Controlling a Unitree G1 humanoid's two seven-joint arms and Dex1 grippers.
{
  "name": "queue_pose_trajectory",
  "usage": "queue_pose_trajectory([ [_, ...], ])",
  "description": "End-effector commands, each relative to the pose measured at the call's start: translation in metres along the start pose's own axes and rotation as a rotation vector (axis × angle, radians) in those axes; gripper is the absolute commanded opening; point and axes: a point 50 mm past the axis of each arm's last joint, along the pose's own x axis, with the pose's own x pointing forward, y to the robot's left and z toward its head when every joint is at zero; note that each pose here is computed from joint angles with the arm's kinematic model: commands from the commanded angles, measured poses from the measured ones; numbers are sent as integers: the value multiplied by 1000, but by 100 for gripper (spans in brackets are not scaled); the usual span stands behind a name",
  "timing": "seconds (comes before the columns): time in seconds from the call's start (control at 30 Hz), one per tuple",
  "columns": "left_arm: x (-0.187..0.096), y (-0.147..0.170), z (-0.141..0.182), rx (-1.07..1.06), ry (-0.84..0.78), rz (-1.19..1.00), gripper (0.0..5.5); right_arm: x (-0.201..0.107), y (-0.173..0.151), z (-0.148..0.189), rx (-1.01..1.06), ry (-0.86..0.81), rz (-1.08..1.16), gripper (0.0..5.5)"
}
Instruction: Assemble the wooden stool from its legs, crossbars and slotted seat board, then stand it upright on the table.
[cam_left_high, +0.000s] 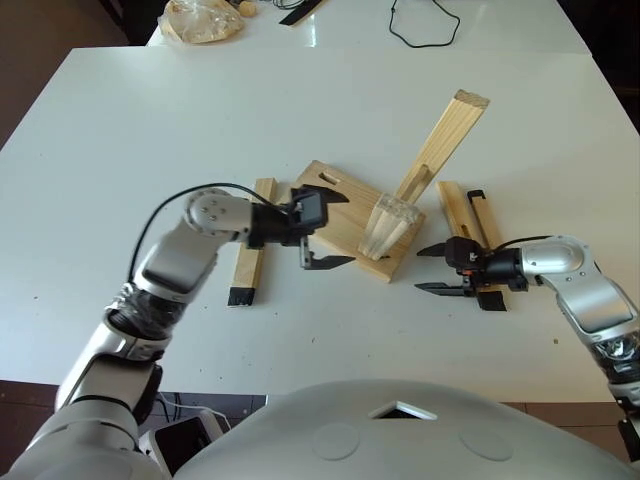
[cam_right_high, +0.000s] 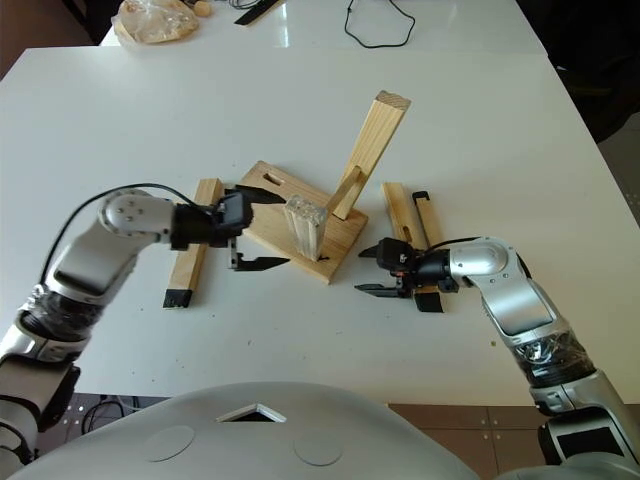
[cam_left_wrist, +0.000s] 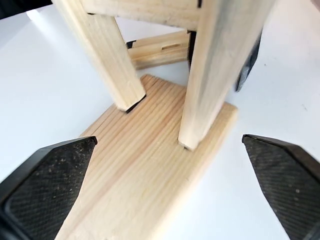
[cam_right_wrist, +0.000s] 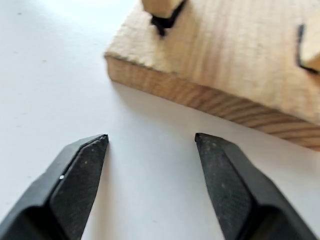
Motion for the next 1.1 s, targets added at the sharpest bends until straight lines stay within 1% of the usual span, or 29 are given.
queue_pose_trajectory([
  [0.03, -18, 22, 2, 7, 9, 50, 540, 5, 8, 4, -31, -3, 28, 320],
  [0.2, -25, 80, -15, 56, 105, 364, 540, 10, 11, 5, -39, -6, 43, 320],
  [0.27, -23, 94, -27, 108, 162, 438, 540, 10, 10, 6, -43, -4, 44, 320],
  [0.37, -12, 99, -46, 213, 255, 450, 540, 12, 9, 6, -53, 0, 46, 320],
  [0.47, -1, 93, -60, 275, 290, 381, 540, 13, 13, 8, -79, -1, 73, 320],
  [0.53, 5, 85, -67, 312, 305, 297, 540, 12, 19, 9, -97, -7, 119, 320],
  [0.6, 7, 76, -73, 340, 320, 218, 540, 14, 19, 10, -101, -12, 115, 320],
  [0.77, -3, 56, -91, 395, 406, 53, 540, 14, 10, 9, -66, -6, 28, 320],
  [0.9, -11, 48, -90, 376, 391, 18, 540, 11, 2, 8, -47, -6, -48, 320],
  [1.03, -14, 37, -87, 362, 370, -6, 540, 8, -10, 3, -60, 29, -133, 320],
  [1.1, -17, 32, -84, 352, 352, -4, 540, 6, -14, 5, -61, 17, -160, 320],
])
